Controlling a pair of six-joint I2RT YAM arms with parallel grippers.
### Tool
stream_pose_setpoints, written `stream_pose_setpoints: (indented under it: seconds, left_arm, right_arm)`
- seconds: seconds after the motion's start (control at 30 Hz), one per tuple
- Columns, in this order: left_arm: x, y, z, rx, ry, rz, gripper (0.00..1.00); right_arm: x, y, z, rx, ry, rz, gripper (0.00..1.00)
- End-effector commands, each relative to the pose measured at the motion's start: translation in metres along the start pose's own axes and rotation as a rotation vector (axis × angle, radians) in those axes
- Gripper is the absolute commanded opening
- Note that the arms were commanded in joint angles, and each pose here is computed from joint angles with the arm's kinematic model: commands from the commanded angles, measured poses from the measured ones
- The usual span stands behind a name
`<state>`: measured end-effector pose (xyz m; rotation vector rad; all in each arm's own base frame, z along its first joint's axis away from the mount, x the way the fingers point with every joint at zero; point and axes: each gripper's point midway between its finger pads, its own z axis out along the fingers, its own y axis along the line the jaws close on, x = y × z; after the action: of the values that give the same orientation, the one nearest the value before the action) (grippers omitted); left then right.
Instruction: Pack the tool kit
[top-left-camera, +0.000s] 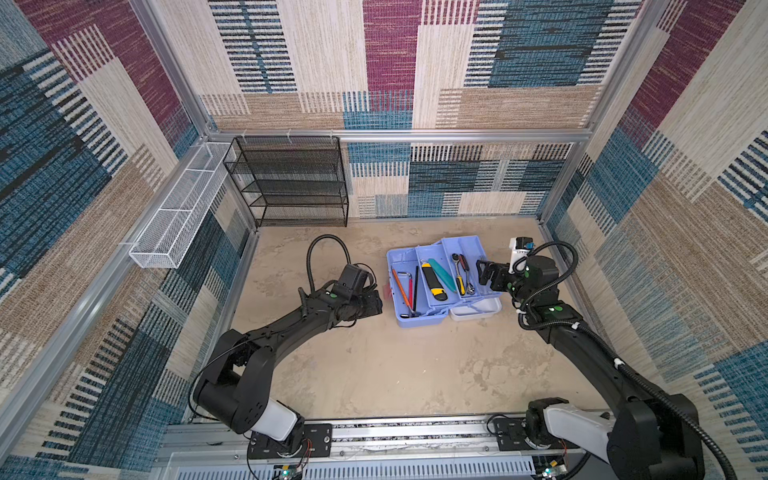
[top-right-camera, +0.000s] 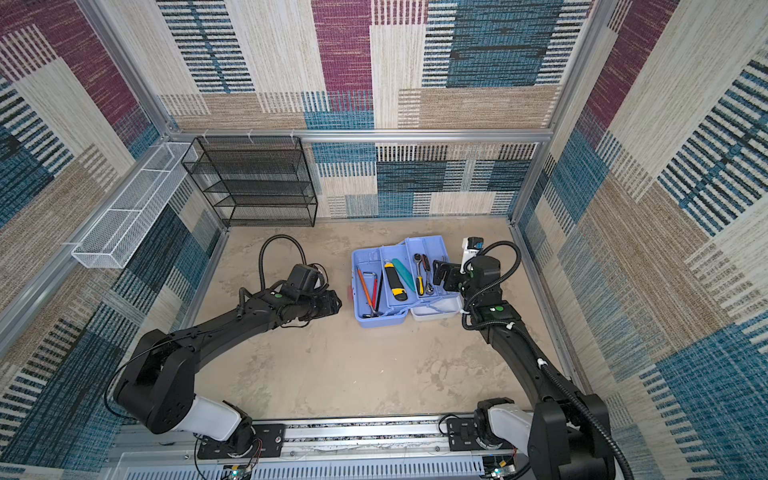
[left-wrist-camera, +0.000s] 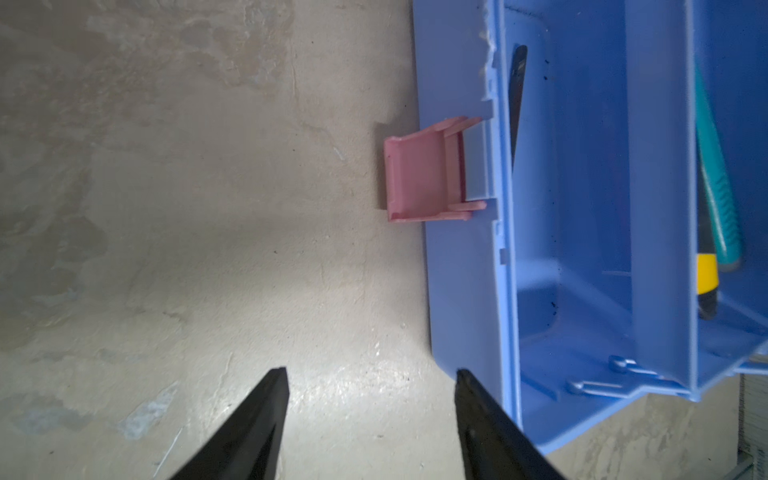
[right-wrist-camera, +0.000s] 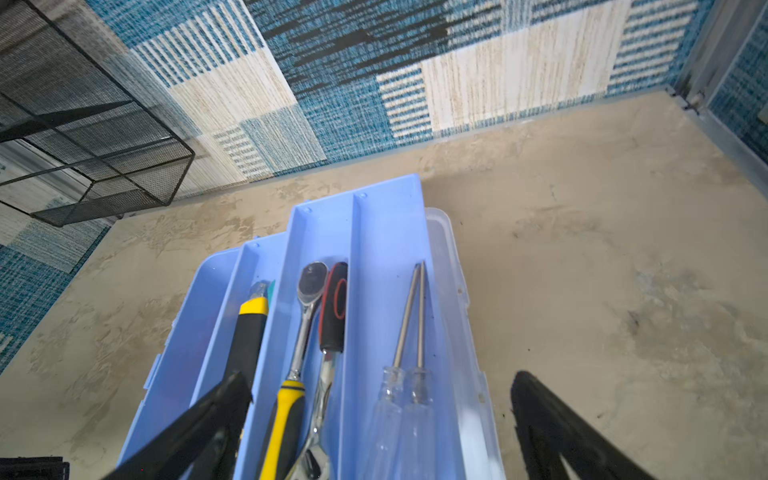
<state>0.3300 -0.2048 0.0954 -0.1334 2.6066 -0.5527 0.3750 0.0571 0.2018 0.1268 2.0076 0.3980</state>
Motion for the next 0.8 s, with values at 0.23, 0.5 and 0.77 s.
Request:
stream_pose_setpoints:
  seconds: [0.23, 0.5, 0.77]
  left_arm:
    - [-0.007, -0.022, 0.005, 0.059, -0.016, 0.01, 0.67]
    - [-0.005, -0.039, 0.009, 0.093, -0.012, 0.036, 0.67]
    - [-0.003, -0.048, 0.014, 0.116, 0.001, 0.044, 0.67]
  right_arm:
    - [0.011, -0.005, 0.009, -0.091, 0.032, 0.103, 1.0]
    - [0.024, -0.008, 0.017, -0.126, 0.069, 0.149, 1.0]
    - [0.029, 0.006, 0.02, -0.226, 0.092, 0.175, 0.97]
